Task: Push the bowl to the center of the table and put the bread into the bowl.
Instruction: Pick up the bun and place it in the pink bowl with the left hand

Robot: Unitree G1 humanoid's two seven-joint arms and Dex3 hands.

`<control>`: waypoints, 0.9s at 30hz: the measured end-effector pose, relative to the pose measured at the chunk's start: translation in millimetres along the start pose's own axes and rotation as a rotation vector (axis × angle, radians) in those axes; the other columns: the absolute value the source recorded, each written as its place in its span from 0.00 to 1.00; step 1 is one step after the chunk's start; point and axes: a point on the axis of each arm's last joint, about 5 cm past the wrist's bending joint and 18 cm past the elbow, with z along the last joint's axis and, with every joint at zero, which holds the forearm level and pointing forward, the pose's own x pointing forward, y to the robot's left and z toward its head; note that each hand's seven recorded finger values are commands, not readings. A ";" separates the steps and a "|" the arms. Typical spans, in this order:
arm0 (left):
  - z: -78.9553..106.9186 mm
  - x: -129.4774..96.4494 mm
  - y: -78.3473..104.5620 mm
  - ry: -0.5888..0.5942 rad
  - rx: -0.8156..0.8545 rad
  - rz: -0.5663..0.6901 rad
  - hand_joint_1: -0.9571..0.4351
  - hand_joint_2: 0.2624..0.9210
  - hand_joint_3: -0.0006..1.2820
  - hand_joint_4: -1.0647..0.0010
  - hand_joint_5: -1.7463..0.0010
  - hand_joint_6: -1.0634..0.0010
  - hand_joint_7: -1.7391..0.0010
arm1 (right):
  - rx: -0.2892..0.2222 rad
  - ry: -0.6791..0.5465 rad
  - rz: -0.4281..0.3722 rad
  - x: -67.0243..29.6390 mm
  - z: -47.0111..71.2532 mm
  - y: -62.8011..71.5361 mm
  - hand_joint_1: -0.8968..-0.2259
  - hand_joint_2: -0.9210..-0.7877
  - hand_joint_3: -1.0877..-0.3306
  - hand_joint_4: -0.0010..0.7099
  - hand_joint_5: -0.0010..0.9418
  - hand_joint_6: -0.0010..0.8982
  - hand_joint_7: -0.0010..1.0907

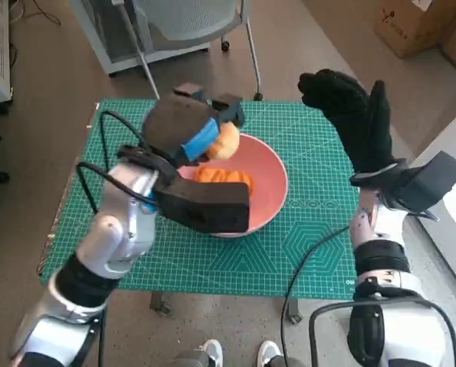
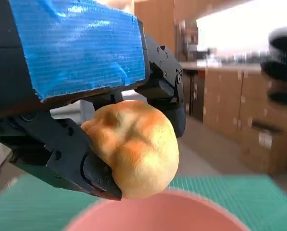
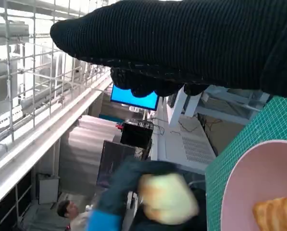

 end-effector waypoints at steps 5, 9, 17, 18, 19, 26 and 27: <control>-1.0 6.0 -6.6 0.015 -0.004 -0.054 0.69 1.00 0.02 0.29 0.38 0.39 0.34 | -0.004 -0.001 -0.002 -0.3 0.6 -1.1 0.30 0.00 0.45 0.32 0.01 0.40 0.01; -1.1 7.9 -9.3 0.020 -0.010 -0.082 0.69 1.00 0.03 0.30 0.37 0.39 0.34 | -0.007 -0.001 -0.007 -0.4 0.9 -1.4 0.29 0.00 0.45 0.33 0.01 0.40 0.01; -5.4 10.6 -12.0 0.001 -0.122 -0.123 0.86 1.00 0.12 0.44 0.25 0.49 0.68 | -0.009 0.001 -0.027 -0.5 0.9 -1.4 0.28 0.00 0.46 0.33 0.01 0.40 0.01; -5.7 10.8 -11.8 0.002 -0.143 -0.130 0.79 0.94 0.09 0.58 0.45 0.55 0.79 | -0.010 0.001 -0.028 -0.6 0.9 -1.4 0.28 0.00 0.46 0.33 0.01 0.40 0.01; -6.1 11.0 -11.5 0.004 -0.166 -0.140 0.73 0.90 0.07 0.70 0.64 0.62 0.86 | -0.010 0.001 -0.029 -0.7 0.8 -1.4 0.28 0.00 0.46 0.33 0.01 0.40 0.01; -12.8 9.4 -12.2 0.044 -0.324 -0.264 0.51 0.80 0.01 0.97 0.97 0.79 0.99 | -0.016 -0.002 -0.035 -0.3 1.1 -0.8 0.29 0.00 0.46 0.33 0.00 0.40 0.00; -13.7 8.9 -12.5 0.046 -0.335 -0.276 0.49 0.79 0.00 0.98 0.98 0.80 0.99 | -0.016 -0.002 -0.036 -0.3 1.1 -0.8 0.29 0.00 0.46 0.33 0.00 0.40 0.00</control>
